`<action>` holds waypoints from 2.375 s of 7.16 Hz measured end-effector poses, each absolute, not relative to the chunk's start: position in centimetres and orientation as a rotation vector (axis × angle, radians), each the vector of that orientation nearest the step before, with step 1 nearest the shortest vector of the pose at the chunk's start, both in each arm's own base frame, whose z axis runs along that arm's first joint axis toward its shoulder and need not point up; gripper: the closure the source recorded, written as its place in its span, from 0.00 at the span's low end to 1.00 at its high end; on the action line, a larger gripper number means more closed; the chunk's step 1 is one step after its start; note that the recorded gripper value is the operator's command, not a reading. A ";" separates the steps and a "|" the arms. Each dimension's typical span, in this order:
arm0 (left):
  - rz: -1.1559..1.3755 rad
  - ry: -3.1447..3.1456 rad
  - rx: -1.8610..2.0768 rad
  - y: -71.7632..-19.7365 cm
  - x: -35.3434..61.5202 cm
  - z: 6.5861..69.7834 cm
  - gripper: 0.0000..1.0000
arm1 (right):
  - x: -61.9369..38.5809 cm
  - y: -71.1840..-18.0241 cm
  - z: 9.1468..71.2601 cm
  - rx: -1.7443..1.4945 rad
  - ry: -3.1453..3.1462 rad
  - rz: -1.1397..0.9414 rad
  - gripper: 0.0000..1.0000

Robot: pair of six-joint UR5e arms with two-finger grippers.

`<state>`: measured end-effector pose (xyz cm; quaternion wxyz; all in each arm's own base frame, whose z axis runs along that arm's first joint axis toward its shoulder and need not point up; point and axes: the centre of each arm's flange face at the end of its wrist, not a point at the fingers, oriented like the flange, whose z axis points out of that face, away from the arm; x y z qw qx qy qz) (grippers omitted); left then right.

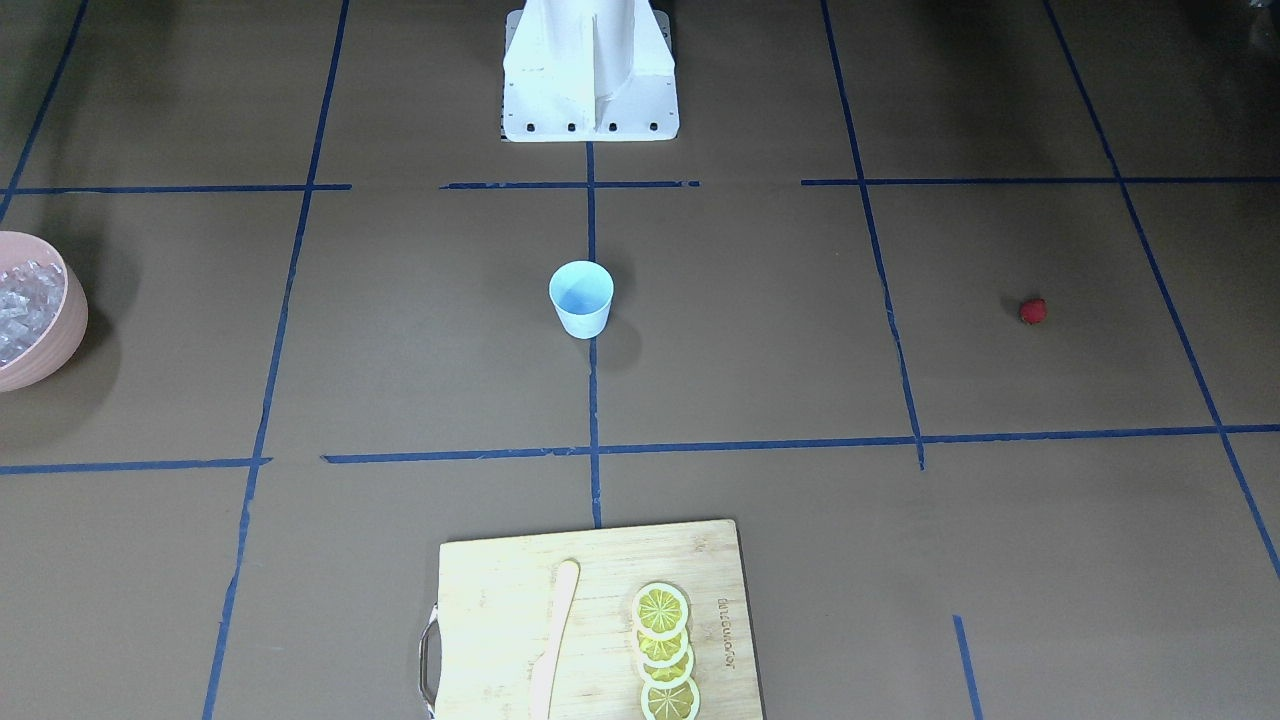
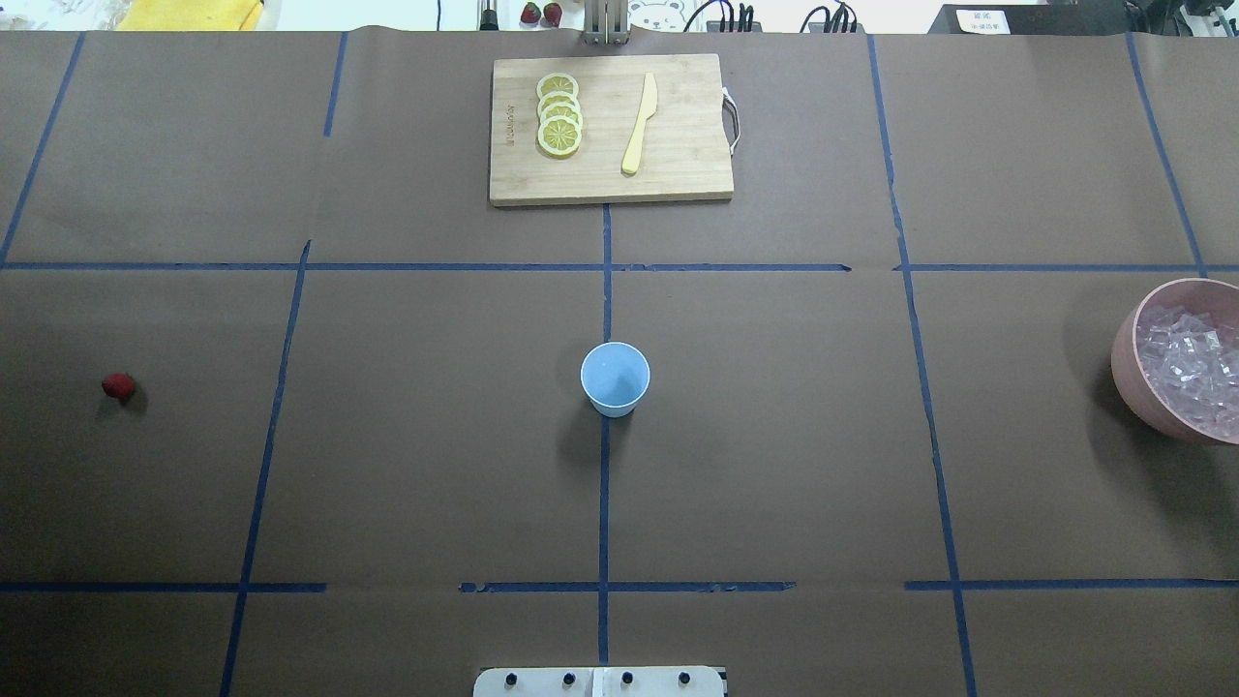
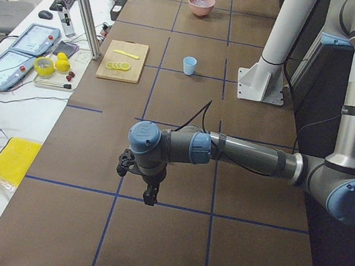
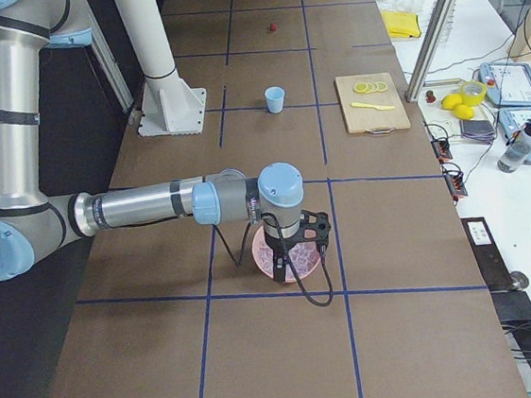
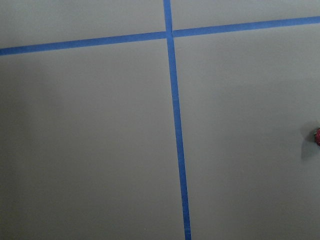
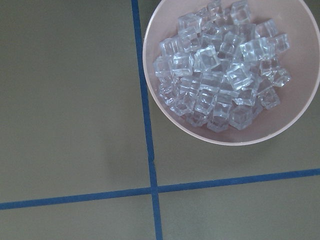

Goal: Put ice and strawberries in cup
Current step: 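Lower the right gripper over the pink bowl of ice cubes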

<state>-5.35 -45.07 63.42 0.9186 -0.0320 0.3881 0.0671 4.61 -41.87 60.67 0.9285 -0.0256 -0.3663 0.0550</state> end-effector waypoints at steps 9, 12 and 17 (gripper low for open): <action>0.146 0.801 -0.060 -44.8 -5.3 63.3 0.00 | 1.8 -42.8 59.7 -0.011 -0.764 0.025 0.00; 0.146 0.799 -0.061 -44.8 -5.3 63.4 0.00 | 0.4 -42.7 59.7 0.013 -0.768 -0.023 0.00; 0.144 0.801 -0.062 -43.6 -5.4 63.4 0.00 | -0.5 -42.6 59.0 0.029 -0.781 -0.040 0.01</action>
